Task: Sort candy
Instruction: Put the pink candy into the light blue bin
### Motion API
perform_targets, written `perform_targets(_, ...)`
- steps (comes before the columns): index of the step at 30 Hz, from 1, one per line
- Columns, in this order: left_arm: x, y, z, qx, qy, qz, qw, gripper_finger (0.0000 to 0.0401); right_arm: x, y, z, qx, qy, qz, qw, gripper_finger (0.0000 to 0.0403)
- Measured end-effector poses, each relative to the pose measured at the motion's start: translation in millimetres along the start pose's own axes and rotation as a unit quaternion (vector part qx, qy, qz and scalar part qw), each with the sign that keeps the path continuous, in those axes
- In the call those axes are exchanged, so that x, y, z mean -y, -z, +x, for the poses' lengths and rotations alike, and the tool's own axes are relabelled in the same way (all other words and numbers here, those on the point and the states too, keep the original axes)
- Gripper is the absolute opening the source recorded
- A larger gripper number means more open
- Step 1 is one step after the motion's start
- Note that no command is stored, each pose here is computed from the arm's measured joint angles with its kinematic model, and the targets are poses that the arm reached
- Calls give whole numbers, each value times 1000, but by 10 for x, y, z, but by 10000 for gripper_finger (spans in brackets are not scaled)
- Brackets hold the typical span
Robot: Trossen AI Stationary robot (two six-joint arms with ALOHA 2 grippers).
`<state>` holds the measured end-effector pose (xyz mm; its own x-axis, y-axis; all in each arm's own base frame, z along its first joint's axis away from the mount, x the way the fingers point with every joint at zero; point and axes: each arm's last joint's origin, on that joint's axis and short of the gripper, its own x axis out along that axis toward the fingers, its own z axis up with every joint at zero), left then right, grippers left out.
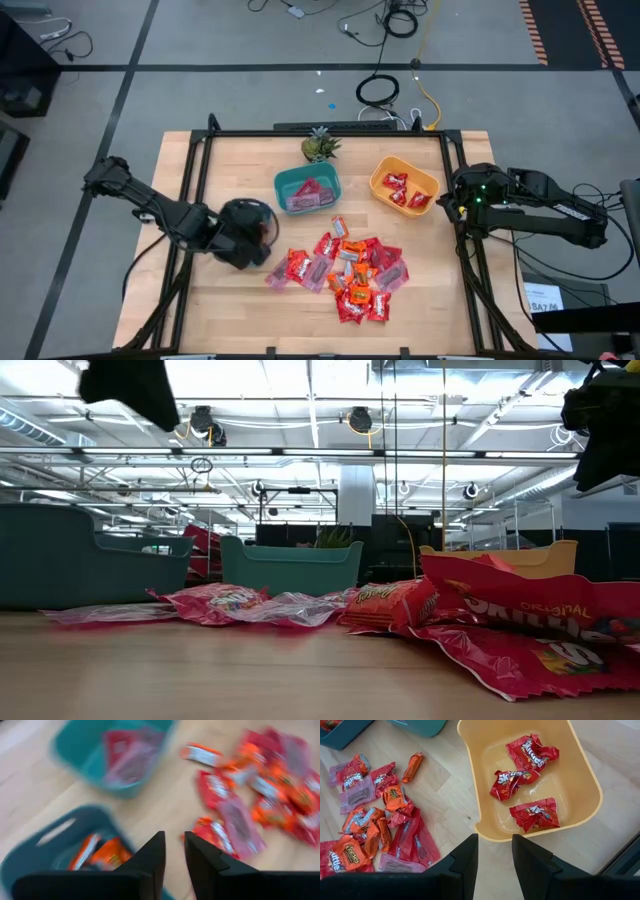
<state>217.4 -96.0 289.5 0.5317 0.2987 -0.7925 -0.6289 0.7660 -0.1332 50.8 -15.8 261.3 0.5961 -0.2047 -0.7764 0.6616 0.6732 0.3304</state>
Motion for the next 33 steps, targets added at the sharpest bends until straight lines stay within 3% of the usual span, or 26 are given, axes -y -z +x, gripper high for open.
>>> perform_targets(4,138,-29,43,13,48,113,992,80,0,0,0,0,0,-30,1000,112)
perform_targets(8,214,-36,92,24,60,151,986,80,-24,-27,-1,11,-17,-64,998,107)
perform_targets(15,243,-9,154,17,50,158,986,80,-161,-166,33,39,-99,-115,988,65)
perform_targets(19,245,-8,157,17,50,158,986,80,-241,-239,137,10,-121,-140,983,41)
perform_targets(28,244,-8,157,17,49,158,986,80,-500,-280,489,-83,-107,-198,971,5)
perform_targets(33,244,-8,158,17,49,158,986,80,-642,-272,669,-113,-89,-183,973,3)
